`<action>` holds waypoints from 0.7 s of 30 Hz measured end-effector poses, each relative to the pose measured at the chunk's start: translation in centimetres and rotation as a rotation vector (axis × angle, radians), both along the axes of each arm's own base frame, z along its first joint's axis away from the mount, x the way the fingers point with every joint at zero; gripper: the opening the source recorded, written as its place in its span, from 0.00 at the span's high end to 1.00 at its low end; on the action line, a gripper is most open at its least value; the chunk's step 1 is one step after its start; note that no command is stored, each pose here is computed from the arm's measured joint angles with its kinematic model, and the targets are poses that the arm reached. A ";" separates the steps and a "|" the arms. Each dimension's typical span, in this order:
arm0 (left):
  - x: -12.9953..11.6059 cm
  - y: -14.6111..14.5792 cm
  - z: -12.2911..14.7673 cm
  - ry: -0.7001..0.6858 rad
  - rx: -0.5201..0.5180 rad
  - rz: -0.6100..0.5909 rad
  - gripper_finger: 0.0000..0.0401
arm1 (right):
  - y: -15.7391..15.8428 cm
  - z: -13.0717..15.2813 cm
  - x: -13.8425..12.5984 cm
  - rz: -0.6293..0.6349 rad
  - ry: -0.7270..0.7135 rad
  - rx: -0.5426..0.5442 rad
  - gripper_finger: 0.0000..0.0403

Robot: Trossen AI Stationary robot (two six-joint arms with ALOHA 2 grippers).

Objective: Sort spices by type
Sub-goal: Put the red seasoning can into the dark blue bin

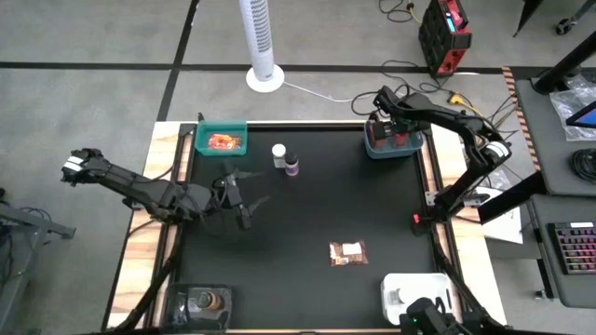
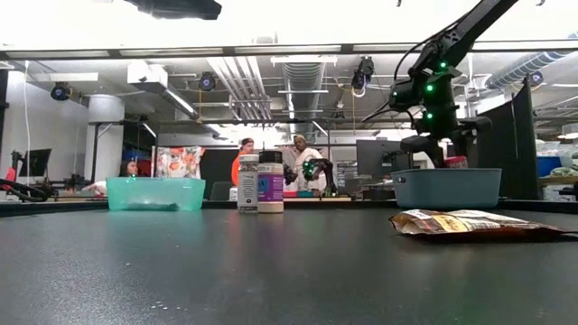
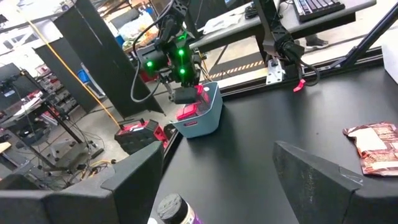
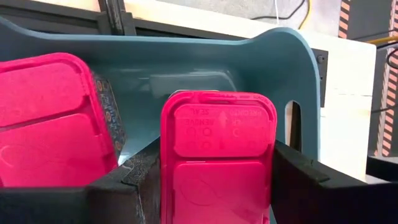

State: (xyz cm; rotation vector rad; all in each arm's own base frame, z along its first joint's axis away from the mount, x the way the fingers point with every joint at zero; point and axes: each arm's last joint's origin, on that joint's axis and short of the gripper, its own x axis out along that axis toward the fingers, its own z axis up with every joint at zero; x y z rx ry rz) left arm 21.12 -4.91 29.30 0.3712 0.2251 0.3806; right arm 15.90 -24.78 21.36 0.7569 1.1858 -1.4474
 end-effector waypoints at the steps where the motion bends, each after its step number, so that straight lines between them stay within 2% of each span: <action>1: 0.0 0.0 0.0 0.002 0.000 0.000 0.29 | 0.0 0.0 0.0 0.000 -0.002 -0.002 0.48; 18: 0.0 0.0 0.0 0.004 0.001 0.000 0.29 | 0.0 -0.1 0.0 0.000 -0.007 -0.003 0.48; 21: 0.0 0.0 0.0 0.005 0.001 0.000 0.29 | 0.0 -0.1 0.0 0.001 -0.007 -0.003 0.46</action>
